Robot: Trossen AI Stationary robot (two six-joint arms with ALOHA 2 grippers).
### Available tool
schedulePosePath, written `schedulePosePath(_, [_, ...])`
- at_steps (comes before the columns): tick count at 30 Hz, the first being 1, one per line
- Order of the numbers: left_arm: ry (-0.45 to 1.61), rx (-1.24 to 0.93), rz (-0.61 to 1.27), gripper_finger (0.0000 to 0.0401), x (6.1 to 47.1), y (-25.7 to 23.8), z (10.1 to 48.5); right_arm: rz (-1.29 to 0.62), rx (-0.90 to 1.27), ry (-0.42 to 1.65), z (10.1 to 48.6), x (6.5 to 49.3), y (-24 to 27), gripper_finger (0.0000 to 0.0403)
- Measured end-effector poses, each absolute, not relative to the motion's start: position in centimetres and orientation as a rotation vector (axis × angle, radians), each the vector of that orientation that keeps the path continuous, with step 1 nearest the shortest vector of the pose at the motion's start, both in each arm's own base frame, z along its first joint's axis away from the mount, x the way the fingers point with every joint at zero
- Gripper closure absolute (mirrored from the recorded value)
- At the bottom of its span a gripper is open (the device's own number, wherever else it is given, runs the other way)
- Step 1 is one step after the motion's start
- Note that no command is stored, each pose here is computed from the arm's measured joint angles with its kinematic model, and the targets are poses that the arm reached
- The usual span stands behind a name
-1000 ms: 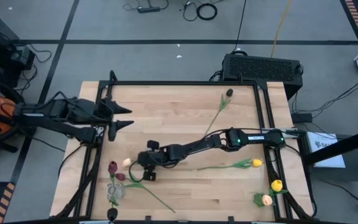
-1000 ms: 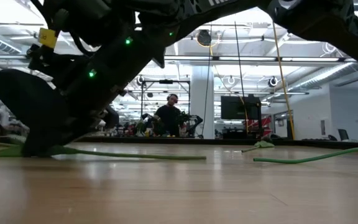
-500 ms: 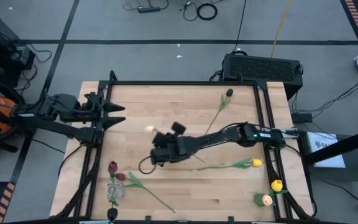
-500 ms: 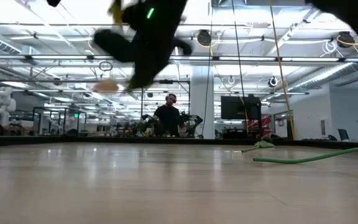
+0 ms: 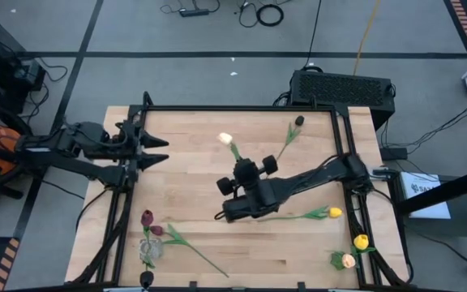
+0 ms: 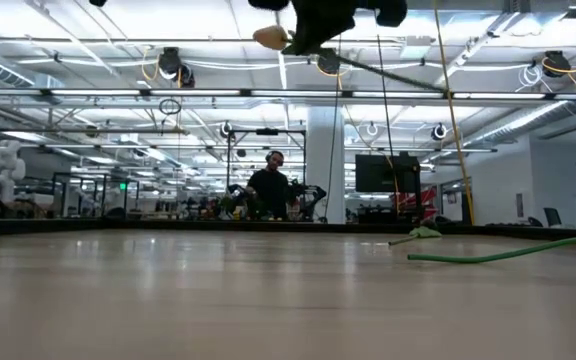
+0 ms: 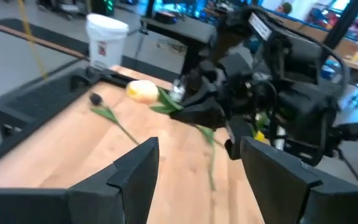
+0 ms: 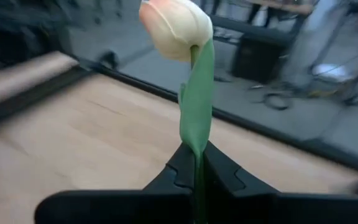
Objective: Sort flowers into vase by color
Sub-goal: Put the pink tulip into the green vase
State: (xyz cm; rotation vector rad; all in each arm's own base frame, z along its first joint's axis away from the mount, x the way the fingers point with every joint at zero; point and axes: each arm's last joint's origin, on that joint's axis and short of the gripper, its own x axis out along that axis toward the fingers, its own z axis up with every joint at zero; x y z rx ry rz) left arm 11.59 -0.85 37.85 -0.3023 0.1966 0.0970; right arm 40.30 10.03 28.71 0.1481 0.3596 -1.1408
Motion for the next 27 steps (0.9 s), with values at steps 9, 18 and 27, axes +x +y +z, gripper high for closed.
schedulePosePath(9, [0.212, -0.303, 0.075, 0.0169, 13.5, -1.1, 37.7, -0.678, 0.353, 0.125, 26.3, 41.0, 9.5, 0.0403])
schedulePosePath(18, [0.22, -0.343, 0.067, 0.0169, 14.6, -1.5, 37.5, -0.396, 0.42, -0.218, 27.4, 34.4, 5.9, 0.0403])
schedulePosePath(27, [0.325, -0.324, 0.073, 0.0169, 17.8, -2.2, 35.9, -0.247, 0.255, -0.333, 32.0, 28.4, 5.0, 0.0403])
